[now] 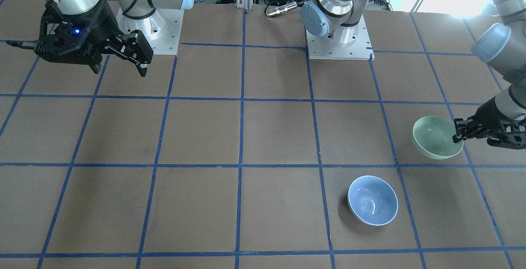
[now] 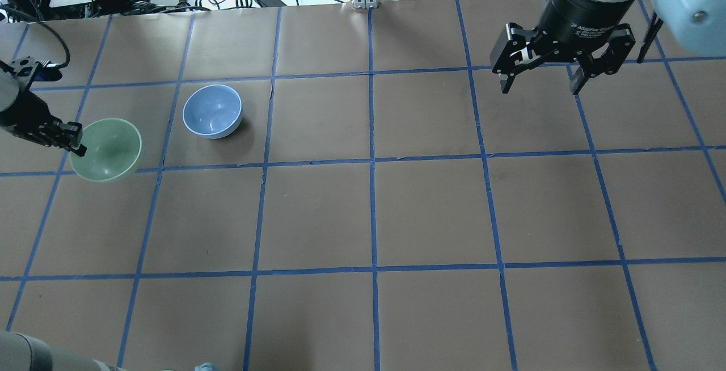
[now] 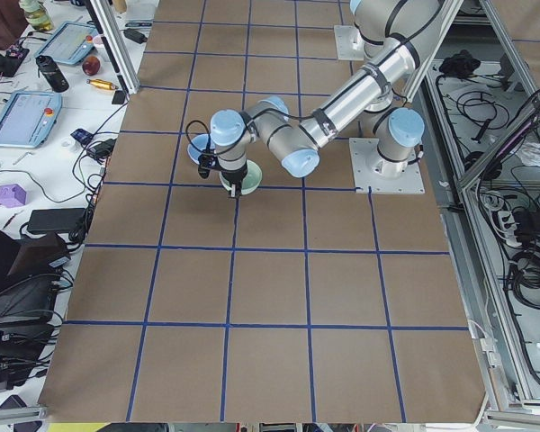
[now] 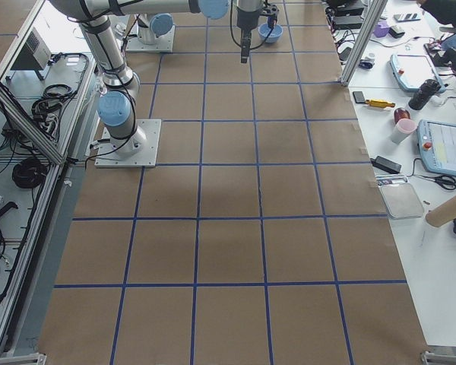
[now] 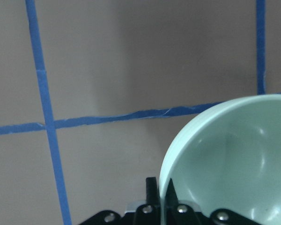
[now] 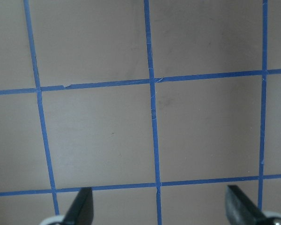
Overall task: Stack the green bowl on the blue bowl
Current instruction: 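Lift the green bowl with the left gripper toward the blue bowl, then lower the green bowl into the blue bowl and open the left gripper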
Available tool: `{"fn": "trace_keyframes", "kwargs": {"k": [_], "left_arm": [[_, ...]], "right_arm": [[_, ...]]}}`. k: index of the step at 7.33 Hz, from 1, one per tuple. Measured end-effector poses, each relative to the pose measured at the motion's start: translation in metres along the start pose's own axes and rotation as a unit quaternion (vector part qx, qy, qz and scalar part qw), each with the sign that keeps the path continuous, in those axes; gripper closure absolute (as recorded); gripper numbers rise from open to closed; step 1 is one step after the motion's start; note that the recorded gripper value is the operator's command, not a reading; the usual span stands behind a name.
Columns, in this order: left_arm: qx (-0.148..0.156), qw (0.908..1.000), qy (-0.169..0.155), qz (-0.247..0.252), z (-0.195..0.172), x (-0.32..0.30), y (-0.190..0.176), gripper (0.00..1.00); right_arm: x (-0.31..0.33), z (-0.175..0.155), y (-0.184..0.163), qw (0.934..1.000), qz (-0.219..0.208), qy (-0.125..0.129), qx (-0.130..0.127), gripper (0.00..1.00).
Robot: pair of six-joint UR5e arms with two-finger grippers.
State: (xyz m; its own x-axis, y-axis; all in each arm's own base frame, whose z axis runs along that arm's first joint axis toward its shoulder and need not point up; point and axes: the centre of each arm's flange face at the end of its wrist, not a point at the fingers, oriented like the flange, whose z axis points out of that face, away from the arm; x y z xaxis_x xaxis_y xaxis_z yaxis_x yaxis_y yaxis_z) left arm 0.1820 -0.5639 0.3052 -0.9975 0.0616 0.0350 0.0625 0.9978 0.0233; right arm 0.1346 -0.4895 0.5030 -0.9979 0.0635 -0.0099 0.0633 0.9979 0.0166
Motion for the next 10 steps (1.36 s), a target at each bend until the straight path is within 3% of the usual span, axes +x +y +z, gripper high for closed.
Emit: {"fn": "trace_keyframes", "kwargs": {"k": [2, 5, 10], "left_arm": [[-0.002, 0.9996, 0.004, -0.027, -0.019, 0.039, -0.034, 1.00], [0.008, 0.9965, 0.047, -0.069, -0.001, 0.084, -0.075, 1.00], [-0.005, 0.9952, 0.051, -0.083, 0.036, 0.091, -0.121, 1.00]], "right_arm": [[0.000, 0.000, 0.000, 1.0000, 0.000, 0.000, 0.000, 0.00], [0.000, 0.000, 0.000, 1.0000, 0.000, 0.000, 0.000, 0.00], [0.000, 0.000, 0.000, 1.0000, 0.000, 0.000, 0.000, 0.00]]}}
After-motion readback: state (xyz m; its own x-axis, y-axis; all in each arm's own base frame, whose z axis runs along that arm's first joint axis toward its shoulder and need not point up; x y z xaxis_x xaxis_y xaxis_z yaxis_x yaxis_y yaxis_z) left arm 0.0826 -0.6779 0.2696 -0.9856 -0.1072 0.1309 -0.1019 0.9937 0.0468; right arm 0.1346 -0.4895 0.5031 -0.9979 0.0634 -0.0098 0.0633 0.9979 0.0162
